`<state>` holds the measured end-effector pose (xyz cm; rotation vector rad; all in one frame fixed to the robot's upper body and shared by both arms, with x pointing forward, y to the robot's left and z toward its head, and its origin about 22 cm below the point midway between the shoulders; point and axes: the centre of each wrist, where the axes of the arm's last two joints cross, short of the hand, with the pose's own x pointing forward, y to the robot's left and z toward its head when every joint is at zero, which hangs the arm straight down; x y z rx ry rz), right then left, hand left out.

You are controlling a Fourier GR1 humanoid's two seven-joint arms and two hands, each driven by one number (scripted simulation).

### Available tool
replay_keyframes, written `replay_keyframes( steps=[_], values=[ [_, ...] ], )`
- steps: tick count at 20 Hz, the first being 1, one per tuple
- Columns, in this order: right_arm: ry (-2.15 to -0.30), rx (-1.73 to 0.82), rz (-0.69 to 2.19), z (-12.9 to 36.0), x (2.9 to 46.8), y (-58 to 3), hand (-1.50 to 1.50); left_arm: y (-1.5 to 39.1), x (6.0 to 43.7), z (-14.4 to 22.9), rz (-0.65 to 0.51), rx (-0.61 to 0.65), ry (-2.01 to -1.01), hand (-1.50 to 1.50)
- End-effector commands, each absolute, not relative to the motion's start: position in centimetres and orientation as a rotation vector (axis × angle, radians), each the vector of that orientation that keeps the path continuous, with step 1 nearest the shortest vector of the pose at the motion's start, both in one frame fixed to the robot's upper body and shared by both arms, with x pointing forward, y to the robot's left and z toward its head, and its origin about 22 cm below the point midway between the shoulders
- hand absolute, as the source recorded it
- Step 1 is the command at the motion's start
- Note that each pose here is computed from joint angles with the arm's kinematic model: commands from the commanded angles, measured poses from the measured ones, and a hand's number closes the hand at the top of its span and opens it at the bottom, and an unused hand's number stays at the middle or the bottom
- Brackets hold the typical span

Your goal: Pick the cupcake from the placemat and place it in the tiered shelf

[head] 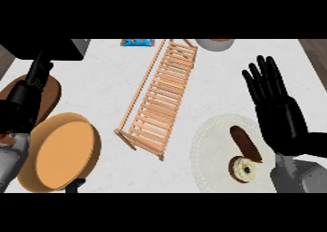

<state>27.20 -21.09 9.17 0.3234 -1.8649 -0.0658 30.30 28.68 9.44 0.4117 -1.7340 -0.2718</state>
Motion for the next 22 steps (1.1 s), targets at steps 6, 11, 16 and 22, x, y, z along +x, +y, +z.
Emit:
replay_keyframes(
  steps=[6,11,16,22],
  values=[
    [-1.628,0.839,0.829,9.5,25.6,-17.0,1.5,26.2,29.5,7.8,-0.06,0.275,-1.679,0.0],
    [-1.548,0.879,0.602,4.2,28.4,-23.6,-1.5,25.8,27.4,5.3,0.006,0.23,-1.621,0.0],
    [-1.546,0.99,0.935,9.7,31.0,-27.5,-1.5,26.6,26.2,5.4,0.028,0.236,-1.606,0.0],
    [-1.486,0.803,1.484,17.7,31.1,-27.3,-1.5,26.5,26.0,4.8,0.043,0.249,-1.609,0.0]
  ],
)
